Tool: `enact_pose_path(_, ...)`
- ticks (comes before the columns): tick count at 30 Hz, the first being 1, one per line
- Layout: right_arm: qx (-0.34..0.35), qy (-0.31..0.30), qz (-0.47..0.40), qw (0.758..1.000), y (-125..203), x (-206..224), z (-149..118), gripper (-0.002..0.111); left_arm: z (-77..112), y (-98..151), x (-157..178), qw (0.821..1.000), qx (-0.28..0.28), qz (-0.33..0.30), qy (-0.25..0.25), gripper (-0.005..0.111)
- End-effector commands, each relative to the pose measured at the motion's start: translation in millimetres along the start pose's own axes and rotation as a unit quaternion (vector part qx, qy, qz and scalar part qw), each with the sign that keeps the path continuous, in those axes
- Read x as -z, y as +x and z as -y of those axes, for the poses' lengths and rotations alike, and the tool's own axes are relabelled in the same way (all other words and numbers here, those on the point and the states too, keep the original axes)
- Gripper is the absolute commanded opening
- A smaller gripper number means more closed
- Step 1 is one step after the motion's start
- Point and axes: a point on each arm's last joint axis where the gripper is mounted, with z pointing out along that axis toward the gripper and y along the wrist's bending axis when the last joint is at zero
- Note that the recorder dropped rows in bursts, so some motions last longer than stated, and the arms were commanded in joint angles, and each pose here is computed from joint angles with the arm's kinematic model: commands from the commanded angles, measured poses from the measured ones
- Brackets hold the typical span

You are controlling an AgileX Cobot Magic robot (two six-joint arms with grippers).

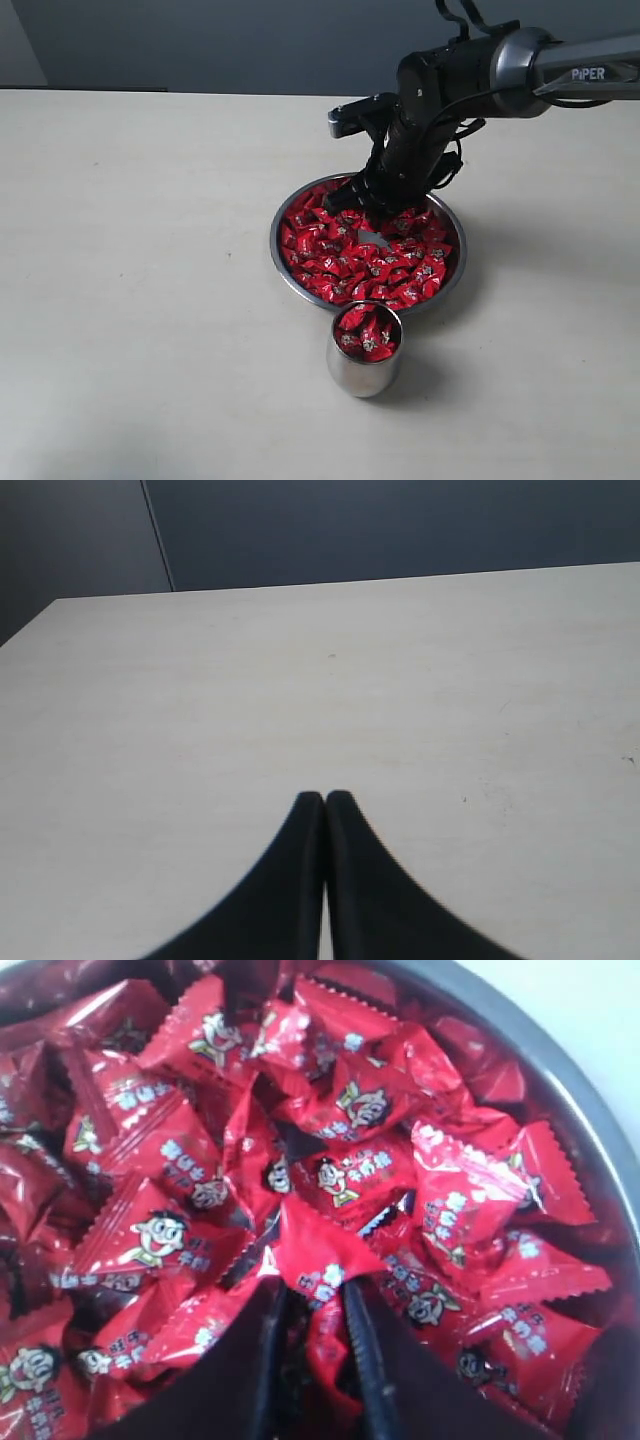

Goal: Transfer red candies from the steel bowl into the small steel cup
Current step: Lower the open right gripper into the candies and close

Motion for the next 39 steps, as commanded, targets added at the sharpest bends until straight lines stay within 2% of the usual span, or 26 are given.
enact_pose_path(1, 0.003, 0.003, 0.001, 1.000, -1.1, 0.8, 2.0, -0.001, -0.2, -0.4, 0.1, 1.000, 0.000, 0.006, -0.001, 0.000)
enact_pose_path(3, 0.003, 0.003, -0.004, 1.000, 0.0, -3.2, 2.1, 0.001, -0.2, -0.4, 0.1, 1.000, 0.000, 0.006, -0.001, 0.000)
enact_pose_path(5, 0.003, 0.003, -0.013, 1.000, 1.7, -7.2, 2.1, 0.015, -0.2, -0.4, 0.1, 1.000, 0.000, 0.006, -0.001, 0.000)
enact_pose_path(6, 0.003, 0.003, -0.017, 1.000, 2.6, -10.9, 2.2, 0.030, -0.2, -0.4, 0.1, 1.000, 0.000, 0.006, -0.001, 0.000)
enact_pose_path(8, 0.003, 0.002, -0.025, 1.000, 4.2, -15.9, 2.2, 0.043, -0.2, -0.4, 0.1, 1.000, 0.000, 0.006, -0.001, 0.000)
enact_pose_path(10, 0.003, 0.002, -0.027, 1.000, 4.8, -17.6, 2.3, 0.039, -0.2, -0.4, 0.1, 1.000, 0.000, 0.006, -0.001, 0.000)
enact_pose_path(13, 0.003, 0.002, -0.031, 1.000, 5.5, -17.5, 2.2, 0.021, -0.2, -0.4, 0.1, 1.000, 0.000, 0.006, -0.001, 0.000)
enact_pose_path(16, 0.003, 0.002, -0.035, 0.999, 6.2, -17.5, 2.2, 0.011, -0.2, -0.4, 0.1, 1.000, 0.000, 0.006, -0.001, 0.000)
enact_pose_path(34, 0.004, 0.003, -0.001, 1.000, -0.7, 9.6, 2.0, 0.010, -0.2, -0.4, 0.1, 1.000, 0.000, 0.006, -0.001, 0.000)
enact_pose_path(39, 0.006, 0.005, 0.016, 1.000, -3.6, 24.3, 2.0, 0.000, -0.2, -0.4, 0.1, 1.000, 0.000, 0.006, -0.001, 0.000)
